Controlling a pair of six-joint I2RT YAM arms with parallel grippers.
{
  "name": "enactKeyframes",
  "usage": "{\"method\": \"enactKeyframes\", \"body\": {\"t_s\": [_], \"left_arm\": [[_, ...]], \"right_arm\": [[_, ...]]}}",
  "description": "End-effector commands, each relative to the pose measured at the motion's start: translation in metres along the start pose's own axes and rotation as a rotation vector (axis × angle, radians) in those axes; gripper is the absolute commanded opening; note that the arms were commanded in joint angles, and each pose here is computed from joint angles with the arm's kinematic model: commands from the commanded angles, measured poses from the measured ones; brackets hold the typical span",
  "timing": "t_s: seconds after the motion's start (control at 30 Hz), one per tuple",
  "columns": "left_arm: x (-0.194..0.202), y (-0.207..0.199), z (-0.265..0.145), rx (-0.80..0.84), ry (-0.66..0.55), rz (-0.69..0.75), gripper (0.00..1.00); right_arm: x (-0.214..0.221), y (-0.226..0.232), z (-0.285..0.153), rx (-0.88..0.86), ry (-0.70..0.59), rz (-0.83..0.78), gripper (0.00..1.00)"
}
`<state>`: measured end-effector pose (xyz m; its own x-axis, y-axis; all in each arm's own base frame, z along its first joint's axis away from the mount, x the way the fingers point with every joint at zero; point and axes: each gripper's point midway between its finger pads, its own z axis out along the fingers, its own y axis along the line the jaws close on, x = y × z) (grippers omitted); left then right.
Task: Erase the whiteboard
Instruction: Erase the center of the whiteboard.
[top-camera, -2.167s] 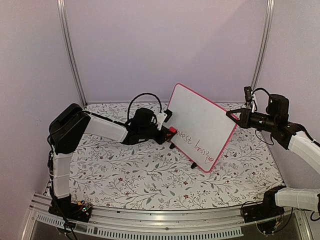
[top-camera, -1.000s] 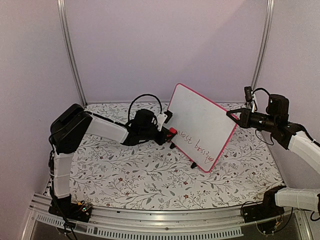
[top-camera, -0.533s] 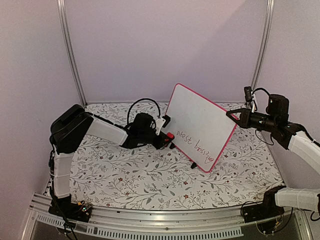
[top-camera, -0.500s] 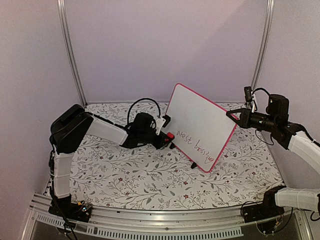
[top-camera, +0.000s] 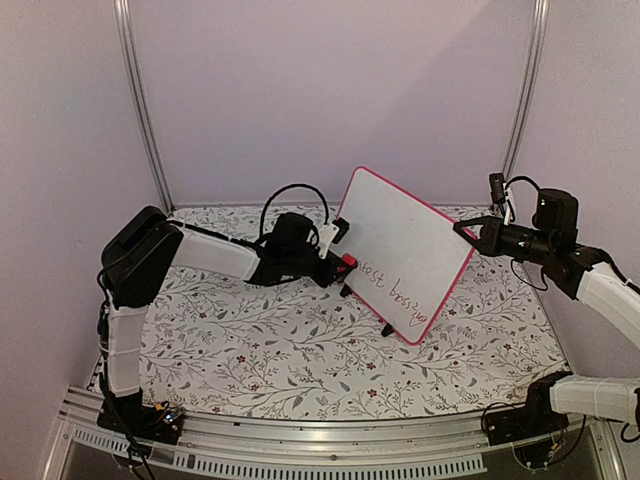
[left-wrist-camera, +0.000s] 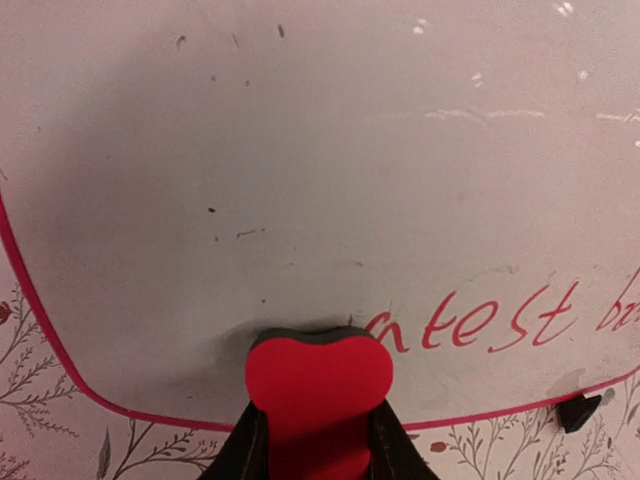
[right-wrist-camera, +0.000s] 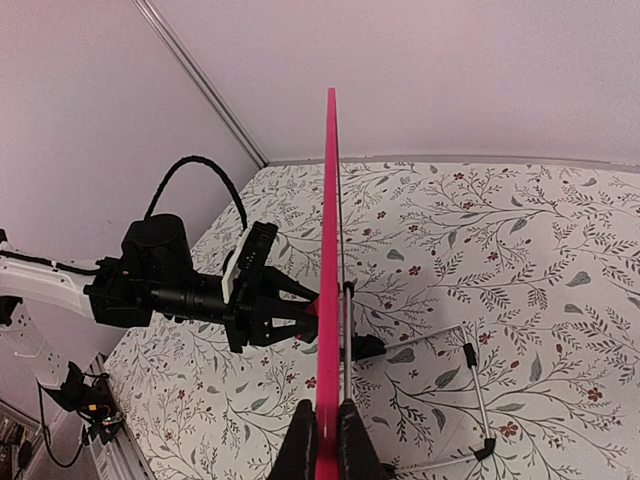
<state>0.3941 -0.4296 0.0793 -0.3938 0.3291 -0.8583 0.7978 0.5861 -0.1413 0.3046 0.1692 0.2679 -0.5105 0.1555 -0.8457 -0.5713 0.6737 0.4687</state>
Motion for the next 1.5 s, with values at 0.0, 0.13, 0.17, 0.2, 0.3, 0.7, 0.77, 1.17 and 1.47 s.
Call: {"method": "enactKeyframes", "body": {"t_s": [0.0,0.13,0.17,0.2,0.3,0.7,0.77,1.17,1.47], "left_arm": [[-0.052,-0.019,-0.009,0.04,-0.121,0.052,0.0],[-0.061,-0.021,-0.014,0.045,-0.14,0.057,0.0],[-0.063,-0.022,-0.015,0.047,-0.144,0.058,0.0],[-0.064,-0.022,-0.016,0.047,-0.147,0.059,0.0],[-0.068,-0.024,-0.019,0.049,-0.156,0.061,0.0],[0.014,-0.018,0.001,0.026,0.007,0.006,0.0],[0.025,-0.017,0.003,0.023,0.026,-0.005,0.0],[0.061,-0.003,0.01,-0.003,0.095,-0.053,0.0],[0.06,-0.004,0.005,0.007,0.086,-0.052,0.0]], "right_arm": [[0.043,0.014,0.004,-0.103,0.149,0.026,0.0],[0.043,0.014,0.004,-0.103,0.15,0.028,0.0],[0.042,0.014,0.004,-0.103,0.149,0.028,0.0],[0.042,0.014,0.004,-0.103,0.149,0.027,0.0],[0.042,0.013,0.005,-0.103,0.15,0.027,0.0],[0.042,0.014,0.005,-0.105,0.151,0.027,0.0],[0.042,0.014,0.005,-0.106,0.151,0.026,0.0],[0.042,0.014,0.004,-0.103,0.147,0.024,0.0],[0.043,0.014,0.004,-0.103,0.149,0.027,0.0]]}}
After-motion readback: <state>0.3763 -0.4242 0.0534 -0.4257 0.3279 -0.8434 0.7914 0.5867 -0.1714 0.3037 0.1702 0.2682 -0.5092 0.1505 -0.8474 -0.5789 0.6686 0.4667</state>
